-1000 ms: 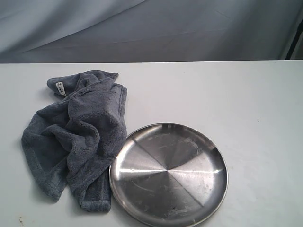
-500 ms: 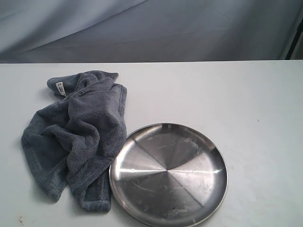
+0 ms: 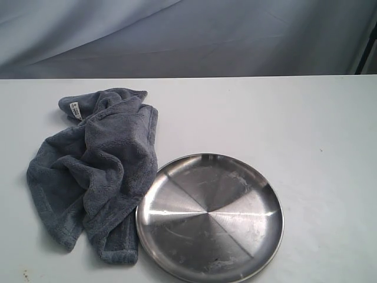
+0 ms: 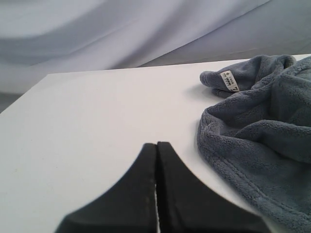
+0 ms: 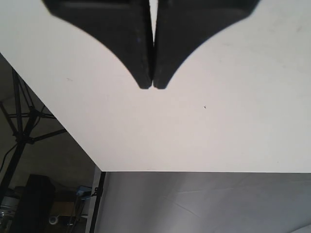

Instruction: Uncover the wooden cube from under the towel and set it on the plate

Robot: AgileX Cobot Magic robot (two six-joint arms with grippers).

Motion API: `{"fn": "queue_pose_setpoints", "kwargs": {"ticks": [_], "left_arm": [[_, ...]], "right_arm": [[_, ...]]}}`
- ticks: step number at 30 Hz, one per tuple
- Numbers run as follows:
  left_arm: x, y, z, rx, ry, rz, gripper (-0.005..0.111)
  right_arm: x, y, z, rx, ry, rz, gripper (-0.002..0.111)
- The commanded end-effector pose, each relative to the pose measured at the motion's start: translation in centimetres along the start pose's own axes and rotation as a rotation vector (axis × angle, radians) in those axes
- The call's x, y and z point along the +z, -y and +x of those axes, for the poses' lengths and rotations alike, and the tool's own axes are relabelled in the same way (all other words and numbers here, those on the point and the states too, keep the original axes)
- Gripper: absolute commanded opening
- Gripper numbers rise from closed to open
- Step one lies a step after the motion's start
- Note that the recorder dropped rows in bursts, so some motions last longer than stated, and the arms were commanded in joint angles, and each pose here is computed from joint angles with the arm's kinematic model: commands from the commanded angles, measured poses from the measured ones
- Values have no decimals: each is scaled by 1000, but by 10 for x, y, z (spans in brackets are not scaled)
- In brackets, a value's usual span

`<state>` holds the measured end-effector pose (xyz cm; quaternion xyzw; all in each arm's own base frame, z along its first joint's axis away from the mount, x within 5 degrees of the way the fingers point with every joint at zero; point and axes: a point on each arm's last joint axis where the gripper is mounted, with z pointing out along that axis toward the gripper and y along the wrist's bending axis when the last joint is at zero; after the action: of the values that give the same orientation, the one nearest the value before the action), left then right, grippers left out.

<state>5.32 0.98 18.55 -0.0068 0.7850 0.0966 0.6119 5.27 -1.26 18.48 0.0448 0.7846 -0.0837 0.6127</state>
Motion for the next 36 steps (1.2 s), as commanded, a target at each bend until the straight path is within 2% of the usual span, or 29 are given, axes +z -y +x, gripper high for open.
{"fn": "queue_pose_setpoints", "kwargs": {"ticks": [1, 4, 5, 6, 7, 9, 15, 18, 21, 24, 31, 36], "left_arm": [[0, -1, -4, 52, 56, -19, 0], [-1, -1, -14, 22, 174, -17, 0], [-2, -1, -19, -62, 220, -2, 0], [-2, 0, -21, -180, 245, 18, 0], [-3, 0, -24, -422, 279, 56, 0], [-4, -1, -26, -701, 296, 100, 0], [-7, -6, -34, -709, 403, 79, 0], [-12, -5, -45, -706, 393, 102, 0], [-22, -2, -65, -619, 312, 137, 0], [-25, -4, -88, -502, 221, 126, 0], [-15, -10, -141, -289, 60, 119, 0], [5, -1, -163, -154, -196, 244, 0]], "right_arm": [[0, 0, 1, 0, 0, 1, 0], [0, 0, 1, 0, 0, 1, 0], [0, 0, 1, 0, 0, 1, 0], [0, 0, 1, 0, 0, 1, 0], [0, 0, 1, 0, 0, 1, 0], [0, 0, 1, 0, 0, 1, 0], [0, 0, 1, 0, 0, 1, 0], [0, 0, 1, 0, 0, 1, 0], [0, 0, 1, 0, 0, 1, 0], [0, 0, 1, 0, 0, 1, 0], [0, 0, 1, 0, 0, 1, 0], [0, 0, 1, 0, 0, 1, 0]]}}
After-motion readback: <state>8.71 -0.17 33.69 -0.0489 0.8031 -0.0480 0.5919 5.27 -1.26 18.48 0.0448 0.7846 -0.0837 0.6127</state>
